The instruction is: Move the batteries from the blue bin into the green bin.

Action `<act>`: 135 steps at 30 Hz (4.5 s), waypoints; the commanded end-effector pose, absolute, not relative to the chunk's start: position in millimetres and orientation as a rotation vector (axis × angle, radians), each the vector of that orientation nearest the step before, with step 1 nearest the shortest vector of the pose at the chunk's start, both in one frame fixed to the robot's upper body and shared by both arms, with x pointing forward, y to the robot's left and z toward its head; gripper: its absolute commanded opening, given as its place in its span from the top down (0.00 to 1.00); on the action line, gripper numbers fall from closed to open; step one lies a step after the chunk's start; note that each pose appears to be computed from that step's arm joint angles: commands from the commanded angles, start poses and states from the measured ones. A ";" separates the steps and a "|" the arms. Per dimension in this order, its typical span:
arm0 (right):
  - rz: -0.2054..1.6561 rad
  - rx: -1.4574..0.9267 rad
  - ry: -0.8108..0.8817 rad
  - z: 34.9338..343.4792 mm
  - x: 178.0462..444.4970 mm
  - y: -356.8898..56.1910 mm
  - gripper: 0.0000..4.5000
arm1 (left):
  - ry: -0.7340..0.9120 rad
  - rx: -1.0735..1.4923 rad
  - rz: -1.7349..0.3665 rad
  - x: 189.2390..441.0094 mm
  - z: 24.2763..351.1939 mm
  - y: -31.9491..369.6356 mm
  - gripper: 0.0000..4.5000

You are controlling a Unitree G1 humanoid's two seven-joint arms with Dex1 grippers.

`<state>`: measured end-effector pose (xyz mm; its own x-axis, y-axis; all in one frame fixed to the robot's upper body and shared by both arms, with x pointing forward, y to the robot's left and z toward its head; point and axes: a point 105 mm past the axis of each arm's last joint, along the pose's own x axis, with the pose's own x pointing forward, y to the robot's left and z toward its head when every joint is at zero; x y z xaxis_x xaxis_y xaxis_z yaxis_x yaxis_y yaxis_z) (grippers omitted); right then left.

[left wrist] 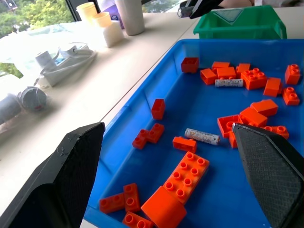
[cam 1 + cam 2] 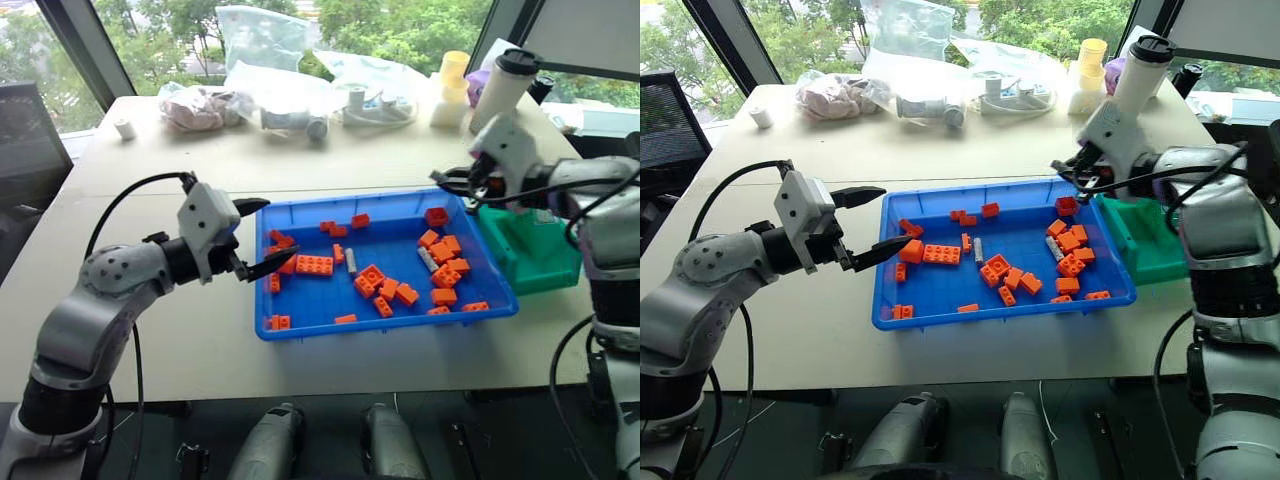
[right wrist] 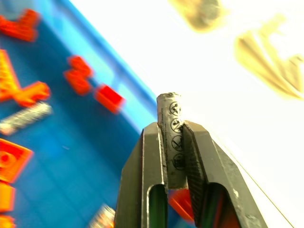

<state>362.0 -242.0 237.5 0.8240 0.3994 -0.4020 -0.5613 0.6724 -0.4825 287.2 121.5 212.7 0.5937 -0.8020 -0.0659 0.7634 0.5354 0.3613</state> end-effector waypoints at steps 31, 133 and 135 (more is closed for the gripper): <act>0.837 -0.607 0.312 182.6 349.3 -105.2 0.01 | -0.182 0.416 -0.972 293.6 224.9 113.3 0.00; 0.489 -0.319 0.624 126.5 327.3 -189.3 0.05 | -0.189 0.406 -0.992 294.9 218.9 105.3 0.00; 0.494 -0.314 0.625 124.6 328.1 -186.0 0.05 | -0.189 0.407 -0.991 295.1 219.0 105.4 0.00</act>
